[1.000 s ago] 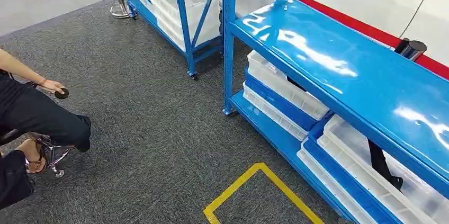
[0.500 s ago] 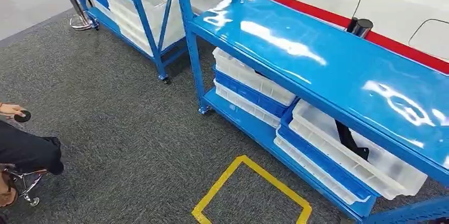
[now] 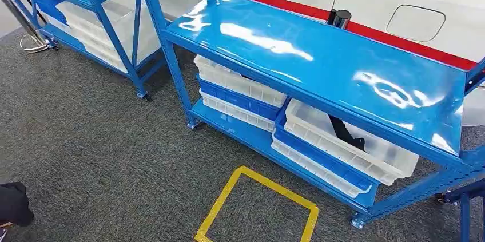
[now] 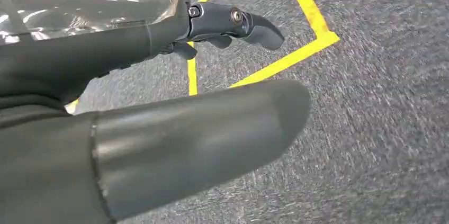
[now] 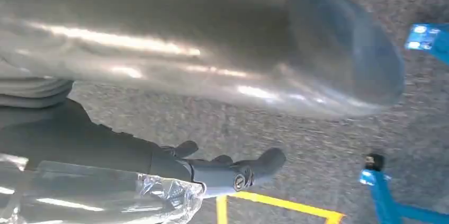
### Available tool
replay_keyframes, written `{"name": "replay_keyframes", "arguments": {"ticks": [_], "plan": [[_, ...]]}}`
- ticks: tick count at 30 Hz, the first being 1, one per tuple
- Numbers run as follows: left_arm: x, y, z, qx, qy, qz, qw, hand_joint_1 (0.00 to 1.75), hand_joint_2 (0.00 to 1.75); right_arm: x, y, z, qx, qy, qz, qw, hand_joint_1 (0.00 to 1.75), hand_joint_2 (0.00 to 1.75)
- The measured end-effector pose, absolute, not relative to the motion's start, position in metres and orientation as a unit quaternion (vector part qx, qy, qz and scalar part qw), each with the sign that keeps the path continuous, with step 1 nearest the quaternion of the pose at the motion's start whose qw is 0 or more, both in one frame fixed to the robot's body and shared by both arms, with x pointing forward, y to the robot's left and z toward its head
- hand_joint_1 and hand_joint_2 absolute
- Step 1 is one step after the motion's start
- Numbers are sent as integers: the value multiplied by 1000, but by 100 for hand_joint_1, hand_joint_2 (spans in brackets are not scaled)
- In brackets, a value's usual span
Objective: Take the parts from the cabinet and place them on the table.
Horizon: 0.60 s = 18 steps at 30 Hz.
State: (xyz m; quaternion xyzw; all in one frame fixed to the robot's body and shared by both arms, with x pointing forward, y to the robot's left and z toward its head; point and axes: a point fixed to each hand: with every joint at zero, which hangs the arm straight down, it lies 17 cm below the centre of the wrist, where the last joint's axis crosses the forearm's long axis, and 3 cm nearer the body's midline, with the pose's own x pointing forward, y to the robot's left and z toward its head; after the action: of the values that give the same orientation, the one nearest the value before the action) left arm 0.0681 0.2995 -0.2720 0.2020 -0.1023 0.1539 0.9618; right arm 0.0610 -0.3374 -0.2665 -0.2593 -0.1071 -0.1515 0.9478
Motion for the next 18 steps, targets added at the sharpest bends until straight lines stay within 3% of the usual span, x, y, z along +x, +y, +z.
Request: {"name": "replay_keyframes", "arguments": {"ticks": [18], "plan": [[67,300,-272,205,-101,157,961,0,0,68,-339,-265,-260,-115,-149,947,0,0]]}}
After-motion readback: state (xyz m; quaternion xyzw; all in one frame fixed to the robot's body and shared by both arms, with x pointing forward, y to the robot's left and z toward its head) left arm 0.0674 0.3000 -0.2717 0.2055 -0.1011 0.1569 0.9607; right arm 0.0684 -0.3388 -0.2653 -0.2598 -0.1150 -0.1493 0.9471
